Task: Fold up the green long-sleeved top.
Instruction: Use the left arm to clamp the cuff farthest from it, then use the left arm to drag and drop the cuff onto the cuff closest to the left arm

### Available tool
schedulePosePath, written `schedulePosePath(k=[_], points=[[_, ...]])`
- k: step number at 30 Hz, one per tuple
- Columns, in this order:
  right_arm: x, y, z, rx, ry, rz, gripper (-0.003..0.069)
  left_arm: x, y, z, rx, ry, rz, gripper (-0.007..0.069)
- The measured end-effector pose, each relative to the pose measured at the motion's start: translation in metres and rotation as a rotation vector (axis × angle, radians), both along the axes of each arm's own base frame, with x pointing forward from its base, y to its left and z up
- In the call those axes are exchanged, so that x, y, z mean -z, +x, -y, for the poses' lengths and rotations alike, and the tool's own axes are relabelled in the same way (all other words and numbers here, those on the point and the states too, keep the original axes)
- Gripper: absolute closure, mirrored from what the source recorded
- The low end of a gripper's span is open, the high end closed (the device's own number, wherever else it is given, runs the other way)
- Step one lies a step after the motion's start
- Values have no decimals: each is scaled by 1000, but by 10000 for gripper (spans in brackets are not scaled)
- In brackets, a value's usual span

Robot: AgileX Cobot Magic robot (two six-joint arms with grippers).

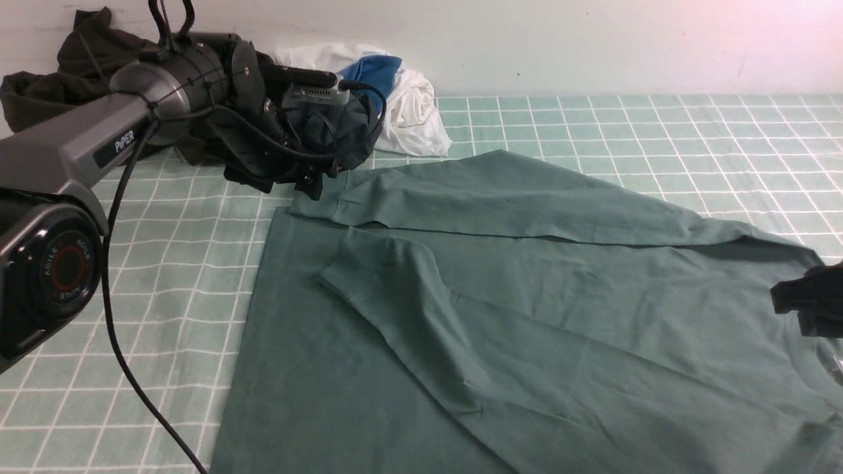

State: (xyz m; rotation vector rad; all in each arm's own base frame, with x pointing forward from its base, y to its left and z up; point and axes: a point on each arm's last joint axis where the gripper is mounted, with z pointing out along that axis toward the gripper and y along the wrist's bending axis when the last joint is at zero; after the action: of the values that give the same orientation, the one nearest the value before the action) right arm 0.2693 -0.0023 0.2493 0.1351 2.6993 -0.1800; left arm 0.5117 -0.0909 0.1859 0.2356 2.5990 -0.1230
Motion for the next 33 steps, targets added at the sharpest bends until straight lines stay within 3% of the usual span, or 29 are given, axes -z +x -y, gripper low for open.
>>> schedulePosePath(k=[7,10,15,17,20,22,33], points=[[0,1,-1,-15,-1,4,336,26,12,4,-25,-48,52,112],[0,1,-1,-17,-1,5,336,34,14,5,-31,-59,47,146],[0,1,-1,-17,0,6,336,35,14,5,-28,-58,47,321],[0,1,-1,-17,1,6,336,32,14,6,-12,-51,50,470],[0,1,-1,-19,1,6,336,22,13,9,16,-39,59,564],[0,1,-1,-19,4,7,336,-4,8,16,62,-28,92,602],[0,2,-2,-19,21,18,336,-148,-65,66,229,-57,185,606]])
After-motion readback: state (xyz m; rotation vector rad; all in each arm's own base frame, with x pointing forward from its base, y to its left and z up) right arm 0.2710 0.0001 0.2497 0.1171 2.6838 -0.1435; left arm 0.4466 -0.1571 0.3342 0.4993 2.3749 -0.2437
